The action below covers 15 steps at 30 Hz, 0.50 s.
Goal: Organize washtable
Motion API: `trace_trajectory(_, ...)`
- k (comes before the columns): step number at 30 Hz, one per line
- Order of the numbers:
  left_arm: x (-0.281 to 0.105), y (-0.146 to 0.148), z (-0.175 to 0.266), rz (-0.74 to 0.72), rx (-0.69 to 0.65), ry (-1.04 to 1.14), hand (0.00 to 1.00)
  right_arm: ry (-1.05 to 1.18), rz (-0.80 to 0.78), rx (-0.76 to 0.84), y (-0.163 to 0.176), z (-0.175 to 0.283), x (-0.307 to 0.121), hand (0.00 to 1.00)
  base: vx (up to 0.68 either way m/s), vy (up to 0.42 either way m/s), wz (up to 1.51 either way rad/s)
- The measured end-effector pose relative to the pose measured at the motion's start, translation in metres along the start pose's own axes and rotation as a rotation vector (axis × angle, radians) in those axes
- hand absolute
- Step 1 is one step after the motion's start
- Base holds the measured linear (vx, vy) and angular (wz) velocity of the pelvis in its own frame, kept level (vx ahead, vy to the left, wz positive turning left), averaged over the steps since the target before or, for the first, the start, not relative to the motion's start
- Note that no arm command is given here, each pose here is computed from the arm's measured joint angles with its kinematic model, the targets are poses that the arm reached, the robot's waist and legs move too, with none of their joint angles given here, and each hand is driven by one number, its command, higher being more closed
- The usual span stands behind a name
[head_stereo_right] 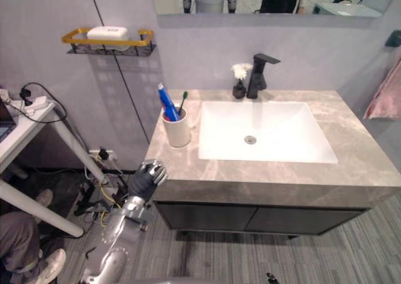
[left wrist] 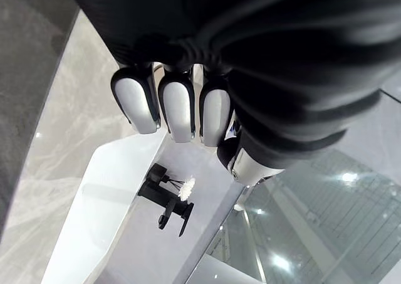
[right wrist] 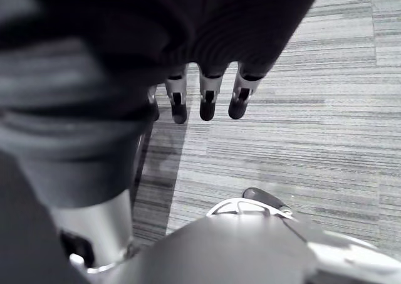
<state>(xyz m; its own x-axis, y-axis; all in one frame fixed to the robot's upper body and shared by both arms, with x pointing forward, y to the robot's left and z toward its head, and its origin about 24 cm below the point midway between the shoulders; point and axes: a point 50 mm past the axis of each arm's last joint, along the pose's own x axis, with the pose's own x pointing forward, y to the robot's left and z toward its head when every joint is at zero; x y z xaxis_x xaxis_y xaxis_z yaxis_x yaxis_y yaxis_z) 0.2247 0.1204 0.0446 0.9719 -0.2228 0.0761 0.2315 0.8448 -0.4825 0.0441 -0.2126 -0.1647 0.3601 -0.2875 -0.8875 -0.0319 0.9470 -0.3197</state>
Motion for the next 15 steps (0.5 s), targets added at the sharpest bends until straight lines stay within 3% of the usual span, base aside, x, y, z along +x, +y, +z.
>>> trace_trajectory(8, 0.045, 0.008, 0.018, 0.051, 0.075, -0.053, 1.00, -0.066, 0.007, 0.006, 0.001, 0.020, 0.002, 0.00, -0.01, 0.011, -0.17)
trace_trajectory(15, 0.057, 0.005, 0.026, 0.071, 0.114, -0.084, 1.00, -0.102, 0.003, 0.032, 0.002, 0.029, 0.002, 0.00, 0.00, 0.011, -0.04)
